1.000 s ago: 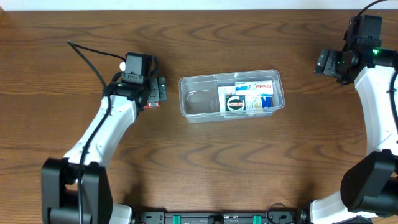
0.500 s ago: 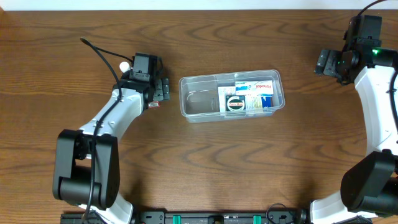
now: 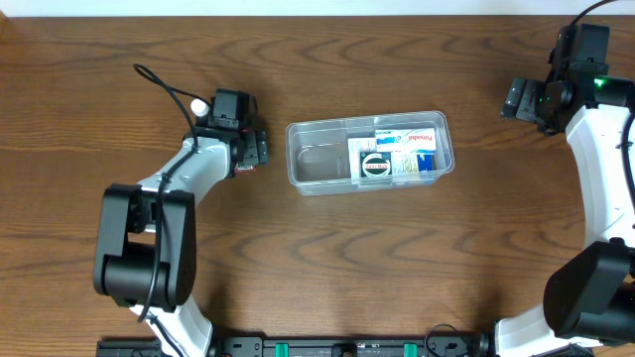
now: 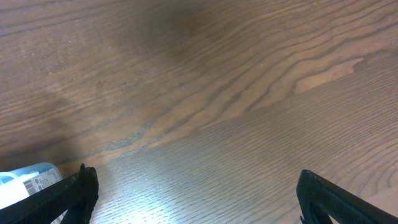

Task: Pack container
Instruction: 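Lift the red sachet and carry it over the container with left gripper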

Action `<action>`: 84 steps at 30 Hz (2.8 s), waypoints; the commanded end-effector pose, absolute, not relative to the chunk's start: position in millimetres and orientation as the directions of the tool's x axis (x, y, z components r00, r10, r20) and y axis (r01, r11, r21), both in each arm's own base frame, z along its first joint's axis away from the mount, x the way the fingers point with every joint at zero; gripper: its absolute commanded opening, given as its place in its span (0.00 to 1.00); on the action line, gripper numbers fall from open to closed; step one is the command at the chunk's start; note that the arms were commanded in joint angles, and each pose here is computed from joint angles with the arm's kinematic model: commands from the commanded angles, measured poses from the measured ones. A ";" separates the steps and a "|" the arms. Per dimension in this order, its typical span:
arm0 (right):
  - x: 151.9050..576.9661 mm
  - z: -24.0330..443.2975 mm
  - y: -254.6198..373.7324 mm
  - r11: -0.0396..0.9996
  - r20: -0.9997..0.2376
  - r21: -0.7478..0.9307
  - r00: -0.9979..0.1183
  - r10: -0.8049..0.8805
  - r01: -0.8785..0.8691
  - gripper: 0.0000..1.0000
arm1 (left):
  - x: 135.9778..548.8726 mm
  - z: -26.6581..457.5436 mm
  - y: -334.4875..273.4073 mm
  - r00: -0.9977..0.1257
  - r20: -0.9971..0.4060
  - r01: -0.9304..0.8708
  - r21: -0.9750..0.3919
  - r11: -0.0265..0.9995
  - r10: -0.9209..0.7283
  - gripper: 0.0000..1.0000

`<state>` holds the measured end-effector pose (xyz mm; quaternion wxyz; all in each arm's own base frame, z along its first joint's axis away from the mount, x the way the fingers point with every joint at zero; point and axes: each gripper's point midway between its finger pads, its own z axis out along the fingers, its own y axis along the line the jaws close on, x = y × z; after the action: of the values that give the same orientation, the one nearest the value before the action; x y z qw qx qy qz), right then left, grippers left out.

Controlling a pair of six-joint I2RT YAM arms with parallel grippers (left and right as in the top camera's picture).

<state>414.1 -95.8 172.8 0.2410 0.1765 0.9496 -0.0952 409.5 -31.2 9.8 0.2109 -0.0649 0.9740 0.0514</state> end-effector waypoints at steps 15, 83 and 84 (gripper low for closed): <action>415.0 182.3 -99.1 0.919 -0.513 -0.104 -0.812 0.279 0.381 0.99 | 416.9 13.9 -29.3 -0.896 -0.433 -0.148 0.079 0.986 -0.100 0.65; 415.1 182.3 -99.1 0.919 -0.513 -0.104 -0.812 0.279 0.381 0.99 | 382.6 128.3 -232.8 -0.859 -0.511 0.027 -0.092 0.995 -0.024 0.56; 415.0 182.3 -99.2 0.918 -0.513 -0.104 -0.812 0.279 0.381 0.99 | 383.3 127.9 -229.7 -0.857 -0.515 0.020 -0.076 0.997 -0.022 0.56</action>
<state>414.1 -95.8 172.8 0.2410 0.1765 0.9496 -0.0952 375.2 -239.2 125.1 0.2487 0.0123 0.9660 -0.0695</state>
